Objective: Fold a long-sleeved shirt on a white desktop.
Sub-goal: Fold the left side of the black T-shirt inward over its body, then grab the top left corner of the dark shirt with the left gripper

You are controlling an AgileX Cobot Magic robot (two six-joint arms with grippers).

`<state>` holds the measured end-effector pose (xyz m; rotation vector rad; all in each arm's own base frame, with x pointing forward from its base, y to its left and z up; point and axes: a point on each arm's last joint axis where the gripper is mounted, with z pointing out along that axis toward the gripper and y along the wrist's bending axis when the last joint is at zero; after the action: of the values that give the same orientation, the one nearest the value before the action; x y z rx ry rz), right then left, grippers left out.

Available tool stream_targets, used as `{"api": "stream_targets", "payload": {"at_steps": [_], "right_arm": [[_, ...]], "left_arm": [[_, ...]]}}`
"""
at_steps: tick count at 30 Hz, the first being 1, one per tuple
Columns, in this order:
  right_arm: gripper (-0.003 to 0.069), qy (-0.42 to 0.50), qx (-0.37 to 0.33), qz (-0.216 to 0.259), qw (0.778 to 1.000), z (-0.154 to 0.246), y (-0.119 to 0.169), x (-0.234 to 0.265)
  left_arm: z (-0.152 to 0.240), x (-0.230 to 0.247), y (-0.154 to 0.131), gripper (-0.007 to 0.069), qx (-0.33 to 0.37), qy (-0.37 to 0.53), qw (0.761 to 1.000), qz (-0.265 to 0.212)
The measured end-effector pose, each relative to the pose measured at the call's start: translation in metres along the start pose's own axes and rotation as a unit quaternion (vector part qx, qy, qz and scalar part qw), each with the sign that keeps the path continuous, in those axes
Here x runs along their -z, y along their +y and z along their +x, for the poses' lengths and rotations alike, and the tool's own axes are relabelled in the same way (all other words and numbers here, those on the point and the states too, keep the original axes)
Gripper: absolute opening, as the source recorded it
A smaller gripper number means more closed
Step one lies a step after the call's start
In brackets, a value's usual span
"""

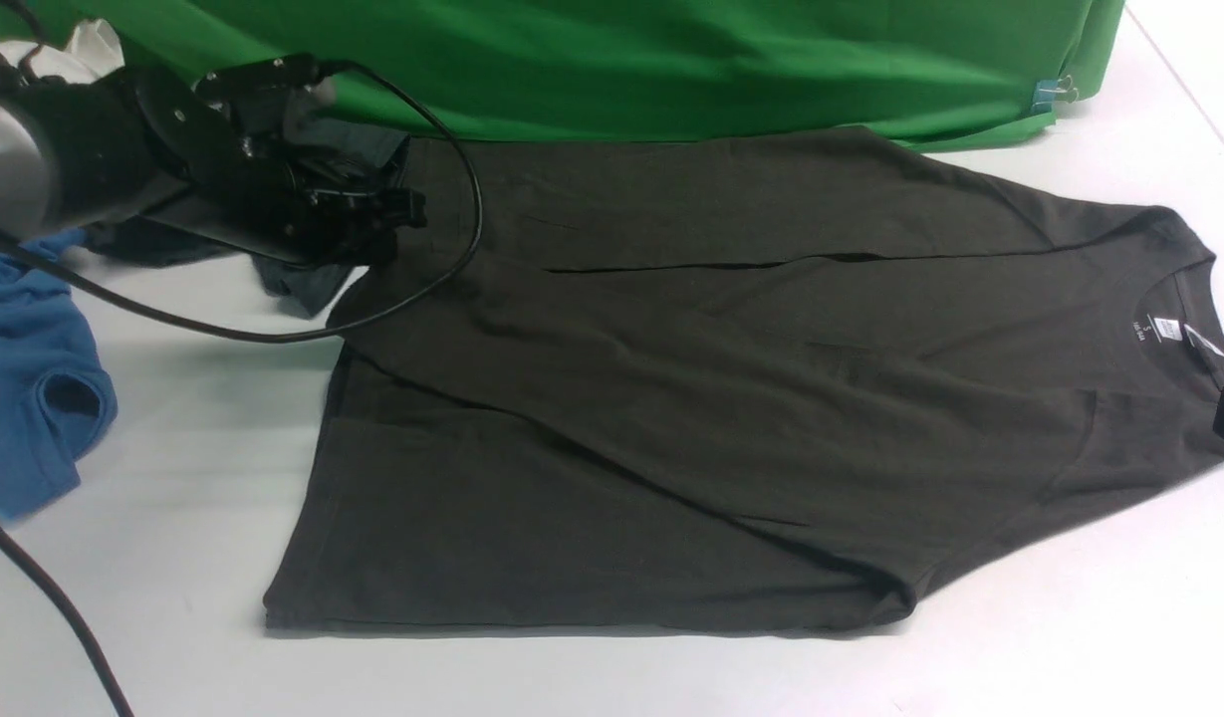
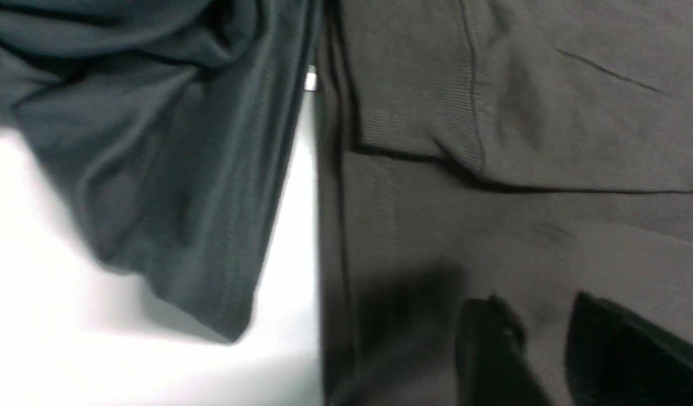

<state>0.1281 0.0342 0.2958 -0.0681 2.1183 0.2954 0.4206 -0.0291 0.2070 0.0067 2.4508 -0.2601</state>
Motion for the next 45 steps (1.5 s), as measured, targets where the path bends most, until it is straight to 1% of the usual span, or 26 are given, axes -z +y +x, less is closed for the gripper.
{"api": "stream_targets", "payload": {"at_steps": [4, 5, 7, 10, 11, 14, 17, 18, 21, 22, 26, 29, 31, 35, 38, 41, 45], "right_arm": [[0.0255, 0.004, 0.001, 0.0, 1.0, 0.001, 0.0, 0.0], [0.0256, 0.005, 0.002, 0.001, 1.0, 0.001, 0.0, 0.0], [0.0277, 0.005, 0.002, 0.0, 1.0, 0.001, 0.0, 0.0], [0.03, 0.019, 0.024, -0.006, 1.0, -0.001, 0.002, 0.001], [0.0302, 0.021, 0.028, -0.007, 0.999, -0.002, 0.003, 0.001], [0.0328, 0.051, 0.053, -0.023, 0.997, -0.03, 0.014, -0.001], [0.0333, 0.06, 0.058, -0.031, 0.996, -0.05, 0.021, -0.008], [0.0336, 0.062, 0.059, -0.037, 0.996, -0.066, 0.027, -0.019], [0.0335, 0.068, 0.044, -0.05, 0.995, -0.076, 0.032, -0.032], [0.0335, 0.078, 0.028, -0.058, 0.995, -0.079, 0.035, -0.04], [0.0335, 0.102, 0.027, -0.077, 0.991, -0.077, 0.039, -0.06], [0.0335, 0.115, 0.027, -0.078, 0.99, -0.075, 0.039, -0.069], [0.0335, 0.118, 0.031, -0.078, 0.989, -0.074, 0.039, -0.075], [0.0335, 0.101, 0.038, -0.078, 0.991, -0.077, 0.039, -0.077], [0.0335, 0.095, 0.039, -0.077, 0.992, -0.078, 0.039, -0.078], [0.0335, 0.093, 0.039, -0.077, 0.992, -0.078, 0.039, -0.078], [0.0335, 0.091, 0.039, -0.077, 0.992, -0.079, 0.039, -0.078]], "left_arm": [[-0.01, 0.006, 0.001, 0.0419, 0.005, 0.004, 1.0, -0.017], [-0.009, 0.006, 0.001, 0.0437, 0.006, 0.008, 1.0, -0.017], [-0.021, 0.018, -0.003, 0.0533, 0.01, 0.039, 0.999, -0.012], [-0.04, 0.038, -0.012, 0.061, 0.016, 0.066, 0.998, 0.005], [-0.041, 0.039, -0.012, 0.0612, 0.017, 0.067, 0.998, 0.006], [-0.065, 0.053, -0.019, 0.0624, 0.022, 0.051, 0.998, 0.02], [-0.072, 0.049, -0.019, 0.0622, 0.028, 0.046, 0.998, 0.02], [-0.073, 0.037, -0.016, 0.0617, 0.032, 0.064, 0.997, 0.015], [-0.068, 0.017, -0.013, 0.0612, 0.04, 0.096, 0.994, 0.012], [-0.062, 0.001, -0.009, 0.0604, 0.05, 0.118, 0.992, 0.01], [-0.054, -0.029, -0.004, 0.0591, 0.067, 0.144, 0.987, 0.009], [-0.051, -0.04, -0.001, 0.0584, 0.094, 0.149, 0.984, 0.006], [-0.049, -0.049, 0.004, 0.0583, 0.138, 0.151, 0.979, 0.008], [-0.051, -0.061, 0.013, 0.0583, 0.208, 0.126, 0.969, 0.043], [-0.054, -0.068, 0.017, 0.0583, 0.242, 0.104, 0.962, 0.064], [-0.052, -0.076, 0.02, 0.0583, 0.259, 0.097, 0.959, 0.069], [-0.048, -0.081, 0.021, 0.0583, 0.256, 0.106, 0.958, 0.07]]}}
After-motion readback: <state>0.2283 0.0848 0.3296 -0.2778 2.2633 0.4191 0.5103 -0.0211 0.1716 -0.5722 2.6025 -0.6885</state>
